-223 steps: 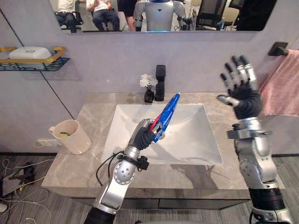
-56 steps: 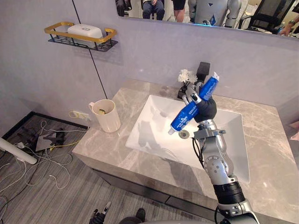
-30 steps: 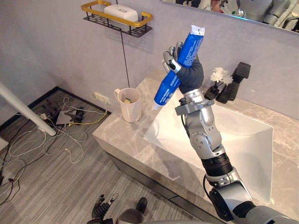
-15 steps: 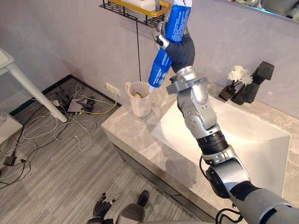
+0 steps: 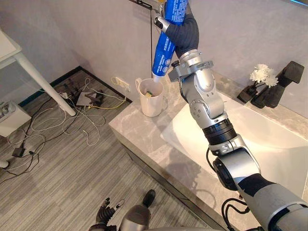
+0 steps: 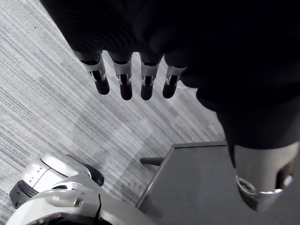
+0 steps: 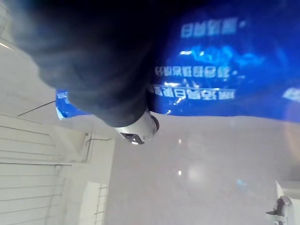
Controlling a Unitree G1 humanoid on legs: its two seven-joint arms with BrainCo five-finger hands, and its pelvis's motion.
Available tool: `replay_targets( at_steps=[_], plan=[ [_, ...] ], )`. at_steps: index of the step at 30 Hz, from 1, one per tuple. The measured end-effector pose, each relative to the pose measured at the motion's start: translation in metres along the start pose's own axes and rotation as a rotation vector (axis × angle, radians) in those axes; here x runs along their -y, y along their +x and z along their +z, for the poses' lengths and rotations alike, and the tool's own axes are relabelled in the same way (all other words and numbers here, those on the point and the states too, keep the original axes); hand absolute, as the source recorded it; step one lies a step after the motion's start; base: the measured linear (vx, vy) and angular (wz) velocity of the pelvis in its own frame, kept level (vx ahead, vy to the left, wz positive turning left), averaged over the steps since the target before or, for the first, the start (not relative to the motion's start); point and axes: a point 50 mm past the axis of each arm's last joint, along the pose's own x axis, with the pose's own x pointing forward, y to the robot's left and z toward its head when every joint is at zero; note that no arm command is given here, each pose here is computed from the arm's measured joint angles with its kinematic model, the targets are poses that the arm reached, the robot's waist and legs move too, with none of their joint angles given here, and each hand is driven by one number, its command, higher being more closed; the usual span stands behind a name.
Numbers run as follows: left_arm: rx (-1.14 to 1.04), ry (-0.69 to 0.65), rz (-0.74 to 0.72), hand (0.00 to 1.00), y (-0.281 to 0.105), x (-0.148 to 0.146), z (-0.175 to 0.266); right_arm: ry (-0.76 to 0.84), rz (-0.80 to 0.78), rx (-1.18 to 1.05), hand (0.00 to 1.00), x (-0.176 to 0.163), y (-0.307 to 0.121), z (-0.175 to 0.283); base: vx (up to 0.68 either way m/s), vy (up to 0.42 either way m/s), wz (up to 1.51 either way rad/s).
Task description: Organize washtable
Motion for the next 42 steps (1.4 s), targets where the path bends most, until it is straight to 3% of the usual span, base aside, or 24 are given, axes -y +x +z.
replay_targets(
  at_steps=[19,41,42],
  plan=[
    [0.011,0.027,-0.016,0.00,0.000,0.001,0.003,-0.060,0.019,-0.069,1.00,-0.004,0.008,-0.010,0.00,-0.005,0.02],
    [0.006,0.043,-0.036,0.00,-0.001,0.005,0.001,-0.097,-0.018,-0.194,1.00,0.007,-0.017,-0.043,-0.01,-0.005,0.01],
    [0.006,0.044,-0.036,0.00,-0.001,0.005,0.001,-0.096,-0.019,-0.196,0.00,0.008,-0.017,-0.044,0.00,0.000,0.00]
  ],
)
